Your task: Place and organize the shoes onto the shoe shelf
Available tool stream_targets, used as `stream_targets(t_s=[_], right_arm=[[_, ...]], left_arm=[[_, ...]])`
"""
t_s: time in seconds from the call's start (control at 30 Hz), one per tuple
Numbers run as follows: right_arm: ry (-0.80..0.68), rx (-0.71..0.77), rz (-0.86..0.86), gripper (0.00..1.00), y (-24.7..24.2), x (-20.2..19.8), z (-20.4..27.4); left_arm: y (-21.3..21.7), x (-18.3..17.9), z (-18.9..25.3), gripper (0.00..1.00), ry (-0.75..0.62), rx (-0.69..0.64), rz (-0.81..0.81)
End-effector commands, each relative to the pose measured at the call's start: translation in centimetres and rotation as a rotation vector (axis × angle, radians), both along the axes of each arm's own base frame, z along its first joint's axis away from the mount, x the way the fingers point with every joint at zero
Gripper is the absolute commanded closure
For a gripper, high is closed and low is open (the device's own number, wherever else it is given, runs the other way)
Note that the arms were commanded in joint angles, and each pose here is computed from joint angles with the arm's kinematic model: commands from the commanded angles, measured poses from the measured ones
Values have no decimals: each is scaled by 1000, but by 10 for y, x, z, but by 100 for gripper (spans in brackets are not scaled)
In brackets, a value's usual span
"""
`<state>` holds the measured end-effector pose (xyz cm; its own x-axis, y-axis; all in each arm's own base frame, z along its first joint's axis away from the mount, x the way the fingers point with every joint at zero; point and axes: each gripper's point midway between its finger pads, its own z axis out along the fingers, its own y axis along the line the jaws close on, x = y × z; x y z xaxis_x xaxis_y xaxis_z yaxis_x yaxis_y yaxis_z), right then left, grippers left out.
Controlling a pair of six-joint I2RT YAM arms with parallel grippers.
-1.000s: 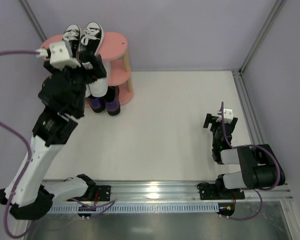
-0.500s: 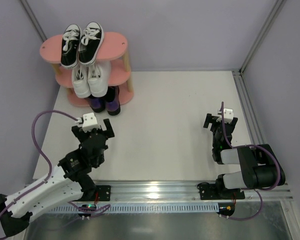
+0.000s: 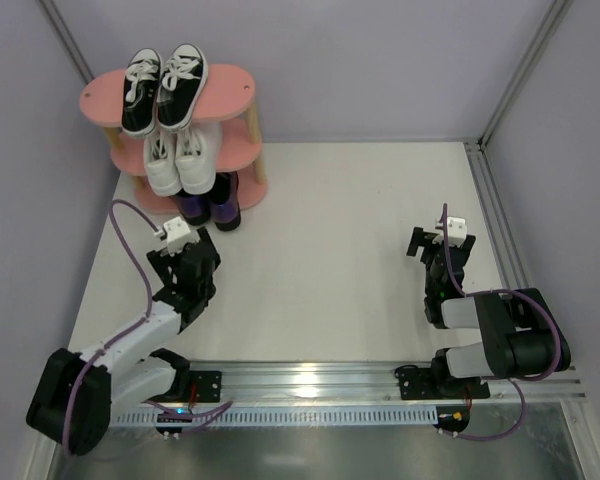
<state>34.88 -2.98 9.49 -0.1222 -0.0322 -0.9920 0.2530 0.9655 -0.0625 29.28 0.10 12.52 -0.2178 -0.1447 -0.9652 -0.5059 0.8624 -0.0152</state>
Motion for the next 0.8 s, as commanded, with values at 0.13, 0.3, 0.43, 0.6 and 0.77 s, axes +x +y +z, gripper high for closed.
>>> stream_targets(t_s=[0.13, 0.3, 0.43, 0.6, 0.77], right_arm=[[-107, 29, 3, 3, 2, 8, 27], [-107, 29, 3, 3, 2, 8, 27], [-107, 29, 5, 3, 2, 8, 27], [-108, 29, 5, 3, 2, 8, 27], [-108, 29, 3, 3, 2, 8, 27]], left_arm=[[-25, 68, 24, 0, -115, -95, -100], [-41, 81, 23, 0, -73, -47, -199], [-73, 67, 31, 8, -89, -124, -333], [-102, 58, 24, 25, -38, -161, -437], [-109, 65, 23, 23, 13, -160, -378]])
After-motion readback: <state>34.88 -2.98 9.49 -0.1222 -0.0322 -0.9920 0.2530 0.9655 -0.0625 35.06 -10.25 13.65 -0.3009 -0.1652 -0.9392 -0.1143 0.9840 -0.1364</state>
